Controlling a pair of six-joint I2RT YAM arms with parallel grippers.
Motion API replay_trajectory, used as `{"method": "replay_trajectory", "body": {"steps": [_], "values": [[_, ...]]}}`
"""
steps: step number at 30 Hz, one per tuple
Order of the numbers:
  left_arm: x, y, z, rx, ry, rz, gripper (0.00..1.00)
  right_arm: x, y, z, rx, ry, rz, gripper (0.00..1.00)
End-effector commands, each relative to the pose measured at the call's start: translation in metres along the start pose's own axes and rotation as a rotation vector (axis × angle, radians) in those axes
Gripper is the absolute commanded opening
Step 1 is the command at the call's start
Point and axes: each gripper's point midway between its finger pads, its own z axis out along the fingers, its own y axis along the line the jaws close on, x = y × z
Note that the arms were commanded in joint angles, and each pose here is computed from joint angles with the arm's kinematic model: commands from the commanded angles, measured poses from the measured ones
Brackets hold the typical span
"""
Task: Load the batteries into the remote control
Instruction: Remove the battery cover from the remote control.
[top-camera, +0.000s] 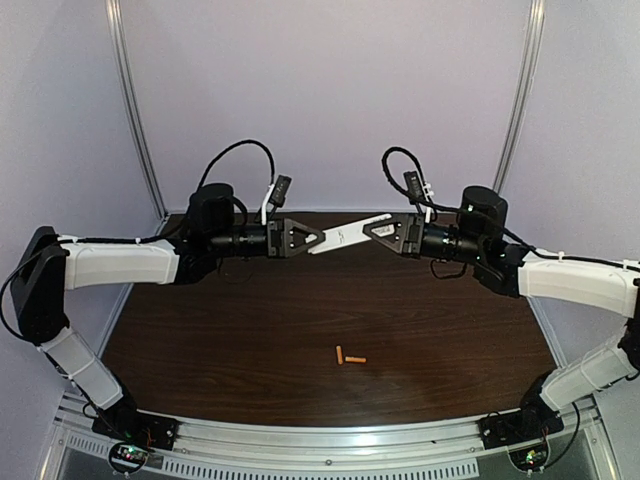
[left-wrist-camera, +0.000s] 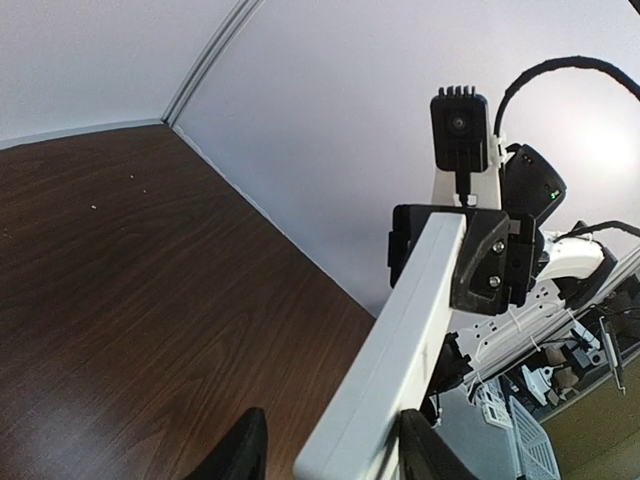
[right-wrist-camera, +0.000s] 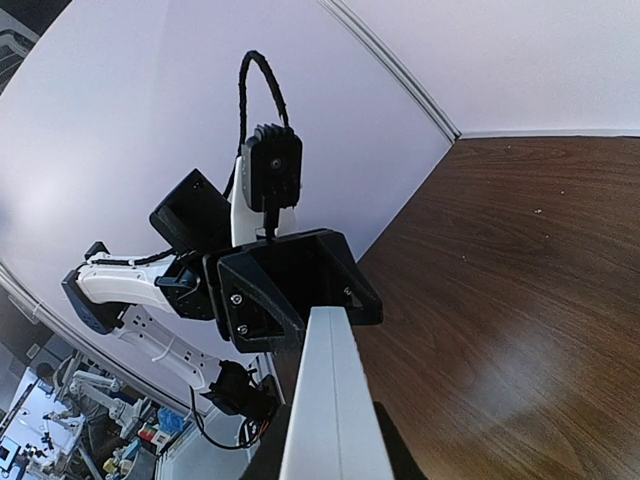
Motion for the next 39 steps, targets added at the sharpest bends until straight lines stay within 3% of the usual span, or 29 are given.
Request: {"method": "replay_trajectory", "body": {"steps": [1, 6, 11, 23, 25, 28, 39], "values": [[-0.01, -0.002, -0.005, -0.025, -0.027, 0.038, 0.43, -0.007, 0.006, -0.005, -0.018, -0.031, -0.006, 0.0], [-0.007, 0.0, -0.006, -0.037, -0.016, 0.041, 0.33, -0.009, 0.006, -0.007, -0.013, -0.037, -0.009, 0.0], [-0.004, 0.0, -0.007, -0.038, -0.006, 0.044, 0.32, -0.014, 0.002, -0.012, 0.009, -0.05, -0.013, 0.0], [-0.004, -0.003, -0.008, -0.032, -0.006, 0.051, 0.18, -0.018, -0.009, -0.019, 0.066, -0.067, -0.014, 0.0], [-0.004, -0.002, -0.008, -0.033, -0.004, 0.047, 0.19, -0.019, -0.01, -0.021, 0.074, -0.074, -0.014, 0.0], [-0.002, -0.001, -0.007, -0.035, 0.001, 0.043, 0.3, -0.02, -0.009, -0.021, 0.069, -0.077, -0.013, 0.0], [0.001, 0.006, -0.006, -0.057, 0.009, 0.025, 0.35, -0.021, -0.008, -0.022, 0.052, -0.083, -0.003, 0.0]]}}
